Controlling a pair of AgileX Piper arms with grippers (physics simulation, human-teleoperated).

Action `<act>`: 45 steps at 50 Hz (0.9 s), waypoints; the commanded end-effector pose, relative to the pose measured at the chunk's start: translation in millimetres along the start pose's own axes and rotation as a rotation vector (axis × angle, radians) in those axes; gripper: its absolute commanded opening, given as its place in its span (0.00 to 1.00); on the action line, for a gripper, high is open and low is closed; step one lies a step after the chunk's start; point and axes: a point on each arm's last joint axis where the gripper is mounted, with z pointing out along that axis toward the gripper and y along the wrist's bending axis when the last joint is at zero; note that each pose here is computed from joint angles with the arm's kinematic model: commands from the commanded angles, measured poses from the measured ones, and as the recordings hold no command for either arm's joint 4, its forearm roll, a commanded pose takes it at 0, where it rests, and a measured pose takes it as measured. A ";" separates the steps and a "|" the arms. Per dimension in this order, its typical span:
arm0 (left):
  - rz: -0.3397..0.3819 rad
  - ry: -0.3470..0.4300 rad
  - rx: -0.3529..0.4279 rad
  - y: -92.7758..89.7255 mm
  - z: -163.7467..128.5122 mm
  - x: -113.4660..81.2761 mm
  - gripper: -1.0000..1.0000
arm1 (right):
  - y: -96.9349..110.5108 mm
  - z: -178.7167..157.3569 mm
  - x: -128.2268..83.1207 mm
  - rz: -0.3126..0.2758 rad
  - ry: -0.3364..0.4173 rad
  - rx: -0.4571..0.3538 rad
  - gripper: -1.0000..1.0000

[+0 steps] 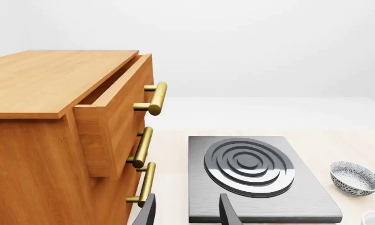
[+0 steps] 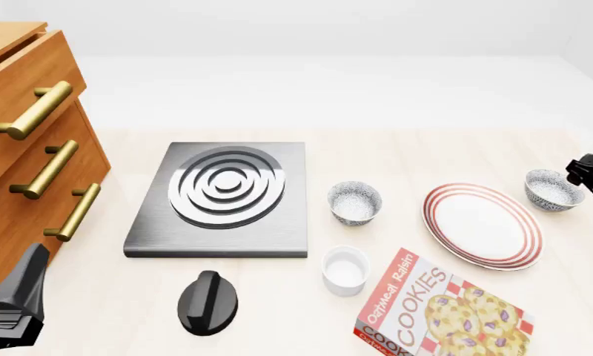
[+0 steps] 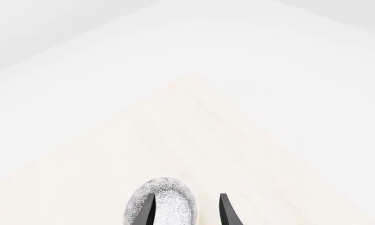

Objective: Pick the akita bowl next to the plate and place it on the plate.

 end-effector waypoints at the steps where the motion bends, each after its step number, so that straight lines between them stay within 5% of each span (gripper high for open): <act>1: 0.000 0.000 0.000 0.0 0.0 0.0 1.00 | -1.3 8.0 8.0 0.009 0.020 0.003 1.00; 45: 0.000 0.000 0.000 0.0 0.0 0.0 1.00 | -11.7 27.0 39.8 0.025 0.088 0.028 1.00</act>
